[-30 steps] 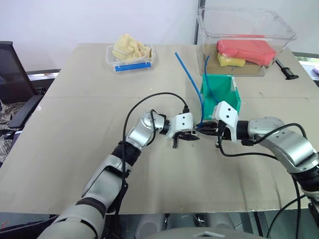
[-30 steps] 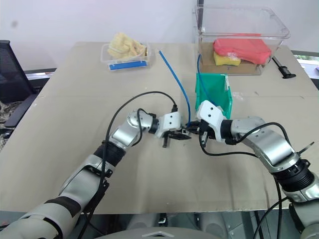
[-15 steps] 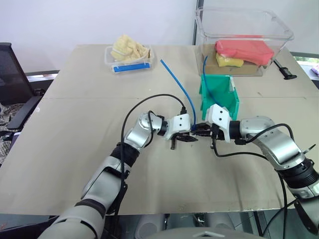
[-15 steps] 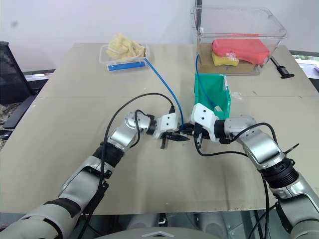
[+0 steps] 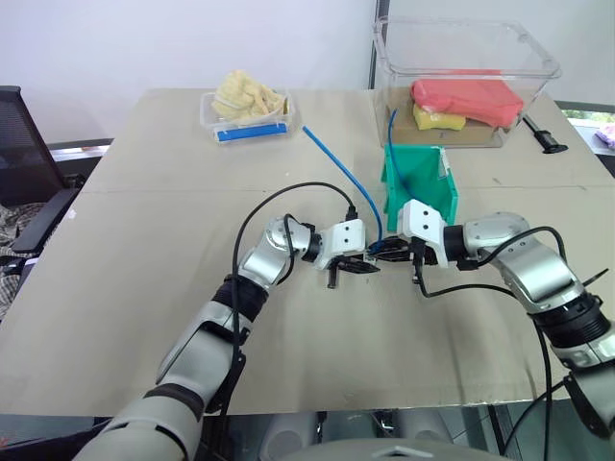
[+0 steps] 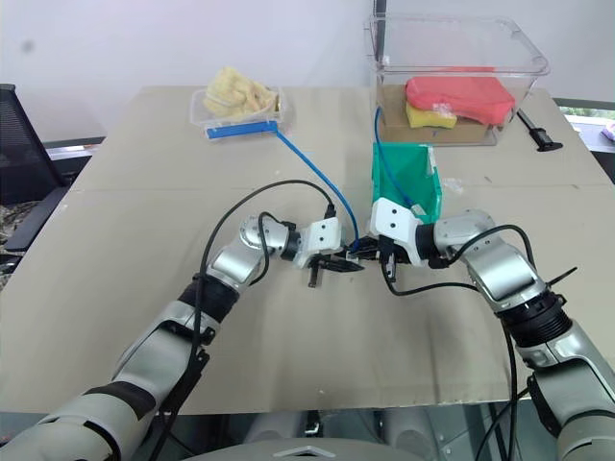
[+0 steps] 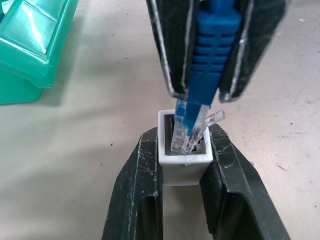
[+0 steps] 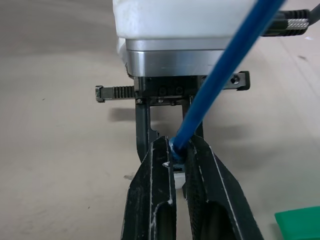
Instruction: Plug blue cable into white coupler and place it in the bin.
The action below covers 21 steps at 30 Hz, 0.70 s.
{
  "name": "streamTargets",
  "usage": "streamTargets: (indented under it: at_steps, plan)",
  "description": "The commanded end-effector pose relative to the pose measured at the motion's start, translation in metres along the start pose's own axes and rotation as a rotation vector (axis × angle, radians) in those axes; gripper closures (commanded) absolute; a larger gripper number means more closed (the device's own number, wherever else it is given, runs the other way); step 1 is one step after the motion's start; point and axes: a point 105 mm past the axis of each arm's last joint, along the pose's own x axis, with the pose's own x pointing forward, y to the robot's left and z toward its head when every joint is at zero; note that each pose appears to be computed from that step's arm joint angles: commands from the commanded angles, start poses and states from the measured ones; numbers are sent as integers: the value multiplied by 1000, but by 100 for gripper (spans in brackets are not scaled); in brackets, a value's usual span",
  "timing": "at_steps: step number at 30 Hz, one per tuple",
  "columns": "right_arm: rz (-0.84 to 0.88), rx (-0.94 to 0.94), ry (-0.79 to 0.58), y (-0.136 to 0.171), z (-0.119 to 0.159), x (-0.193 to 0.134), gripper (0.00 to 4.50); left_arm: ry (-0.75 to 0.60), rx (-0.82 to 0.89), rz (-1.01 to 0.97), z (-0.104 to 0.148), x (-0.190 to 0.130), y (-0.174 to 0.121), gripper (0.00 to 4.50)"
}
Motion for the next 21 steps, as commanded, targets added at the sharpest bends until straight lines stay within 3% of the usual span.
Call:
streamTargets:
  at_steps: [1,21]
  plan:
    - [61,101,86,6,-21,5,450,14,11,-43,-1,3,-6,411]
    - [125,62,164,-1,-10,7,450,3,12,-30,0,5,-7,411]
